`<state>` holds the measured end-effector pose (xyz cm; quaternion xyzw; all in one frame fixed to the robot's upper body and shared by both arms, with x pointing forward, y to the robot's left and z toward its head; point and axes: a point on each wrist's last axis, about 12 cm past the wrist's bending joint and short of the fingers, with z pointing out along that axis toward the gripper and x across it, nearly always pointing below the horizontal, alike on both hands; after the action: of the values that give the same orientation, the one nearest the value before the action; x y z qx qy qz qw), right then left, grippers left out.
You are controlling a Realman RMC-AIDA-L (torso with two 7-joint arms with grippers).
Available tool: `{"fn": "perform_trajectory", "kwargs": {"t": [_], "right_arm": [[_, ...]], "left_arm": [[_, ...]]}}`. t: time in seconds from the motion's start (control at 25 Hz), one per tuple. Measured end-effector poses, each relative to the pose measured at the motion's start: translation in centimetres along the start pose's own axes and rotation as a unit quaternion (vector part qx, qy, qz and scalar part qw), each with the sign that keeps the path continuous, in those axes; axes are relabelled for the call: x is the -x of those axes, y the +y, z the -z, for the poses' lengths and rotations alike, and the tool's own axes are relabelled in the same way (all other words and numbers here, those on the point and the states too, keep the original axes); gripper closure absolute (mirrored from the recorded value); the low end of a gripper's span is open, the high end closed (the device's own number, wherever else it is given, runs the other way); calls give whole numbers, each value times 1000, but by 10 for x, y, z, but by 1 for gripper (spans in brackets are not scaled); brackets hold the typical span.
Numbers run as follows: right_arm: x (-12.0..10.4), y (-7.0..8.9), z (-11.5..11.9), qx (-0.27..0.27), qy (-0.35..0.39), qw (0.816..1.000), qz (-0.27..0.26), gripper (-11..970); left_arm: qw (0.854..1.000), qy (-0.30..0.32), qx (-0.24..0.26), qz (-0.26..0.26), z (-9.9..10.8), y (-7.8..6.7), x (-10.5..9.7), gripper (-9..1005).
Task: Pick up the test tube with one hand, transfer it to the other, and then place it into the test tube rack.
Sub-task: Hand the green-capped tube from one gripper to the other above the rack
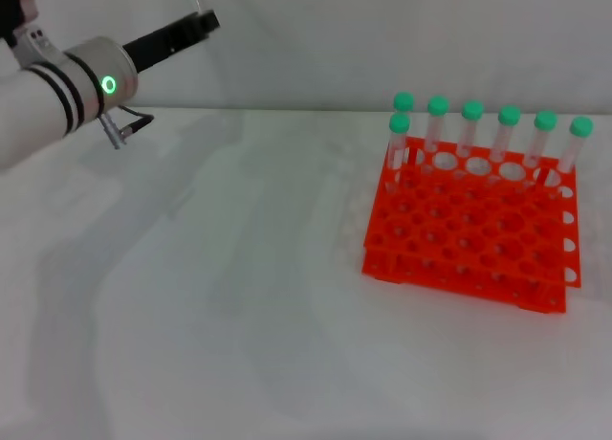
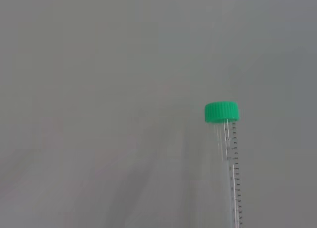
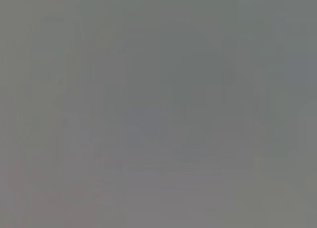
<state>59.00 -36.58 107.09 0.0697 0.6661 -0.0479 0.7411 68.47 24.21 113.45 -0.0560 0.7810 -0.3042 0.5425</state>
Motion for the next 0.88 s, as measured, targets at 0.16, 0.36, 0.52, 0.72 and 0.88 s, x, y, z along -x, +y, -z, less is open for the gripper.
{"fn": "perform_trajectory", "kwargs": {"t": [0.16, 0.36, 0.52, 0.72, 0.88], "right_arm": [[0, 3, -1, 35, 10, 999, -35, 115], [8, 0, -3, 85, 11, 995, -59, 114], [20, 1, -3, 149, 4, 986, -79, 114], [36, 18, -4, 256, -3, 963, -82, 113], [50, 37, -9, 340, 3, 938, -65, 114]], "left_arm": [[998, -56, -26, 4, 6, 1, -31, 805], [984, -149, -58, -74, 19, -8, -48, 805], [968, -164, -92, -169, 26, -17, -58, 805], [947, -114, -143, -263, 25, -31, -79, 805], [928, -83, -184, -313, 25, -42, -94, 805]]}}
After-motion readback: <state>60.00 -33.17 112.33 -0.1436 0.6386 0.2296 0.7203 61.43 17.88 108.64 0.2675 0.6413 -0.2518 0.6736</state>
